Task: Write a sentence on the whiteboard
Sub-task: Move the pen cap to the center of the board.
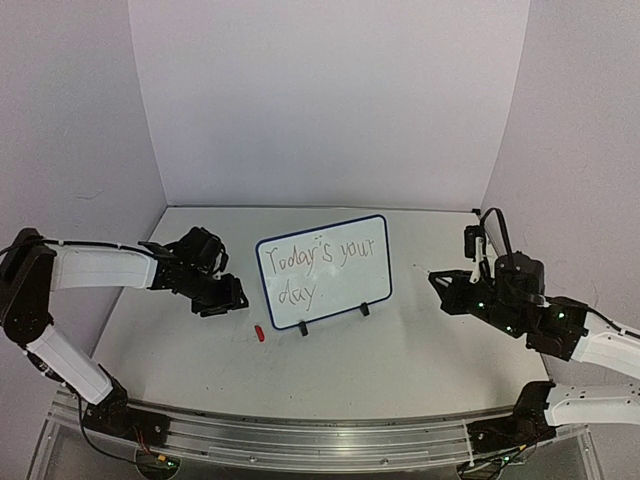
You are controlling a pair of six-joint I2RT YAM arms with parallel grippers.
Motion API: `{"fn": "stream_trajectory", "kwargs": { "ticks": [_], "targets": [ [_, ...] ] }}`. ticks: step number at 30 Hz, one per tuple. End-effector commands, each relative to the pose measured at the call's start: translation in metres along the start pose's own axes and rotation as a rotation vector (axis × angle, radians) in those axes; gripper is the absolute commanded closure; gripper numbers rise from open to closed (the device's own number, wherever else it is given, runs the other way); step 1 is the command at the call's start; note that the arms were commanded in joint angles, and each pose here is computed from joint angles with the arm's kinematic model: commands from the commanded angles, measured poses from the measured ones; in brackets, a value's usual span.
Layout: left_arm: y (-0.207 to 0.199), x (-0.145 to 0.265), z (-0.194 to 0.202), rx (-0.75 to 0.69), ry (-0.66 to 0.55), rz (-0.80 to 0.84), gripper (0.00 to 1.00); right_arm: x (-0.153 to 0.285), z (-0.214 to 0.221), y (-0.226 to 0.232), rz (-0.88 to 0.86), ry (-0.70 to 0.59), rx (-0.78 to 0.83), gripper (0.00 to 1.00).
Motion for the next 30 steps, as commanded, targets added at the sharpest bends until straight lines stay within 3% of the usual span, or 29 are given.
{"fn": "stream_trajectory", "kwargs": {
  "ticks": [1,10,14,22,30],
  "targets": [
    [-0.022,-0.017,-0.014,0.028,-0.010,-0.044,0.45,0.004,0.001,-0.002,-0.027,-0.006,-0.038,1.00],
    [-0.023,-0.047,-0.004,0.079,0.062,-0.081,0.54,0.002,0.005,-0.001,-0.045,0.011,-0.039,1.00],
    [-0.021,-0.052,0.001,0.095,0.074,-0.082,0.60,0.001,0.007,-0.003,-0.041,0.012,-0.041,1.00],
    [-0.027,-0.059,0.004,0.087,0.091,-0.059,0.61,0.001,0.009,-0.006,-0.033,0.009,-0.050,1.00],
    [-0.023,-0.063,0.018,0.095,0.134,-0.089,0.71,0.002,0.010,-0.008,-0.032,0.005,-0.060,1.00]
  ]
}}
Point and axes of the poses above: each gripper's point midway between its finger pads, its own x axis back along the fingers, its own y axis along the line the jaws close on, z = x × y, the point moved 8 cm from there along x, back along the fingers, and after that the axes turned 14 degrees about -x, right-handed, at the moved point
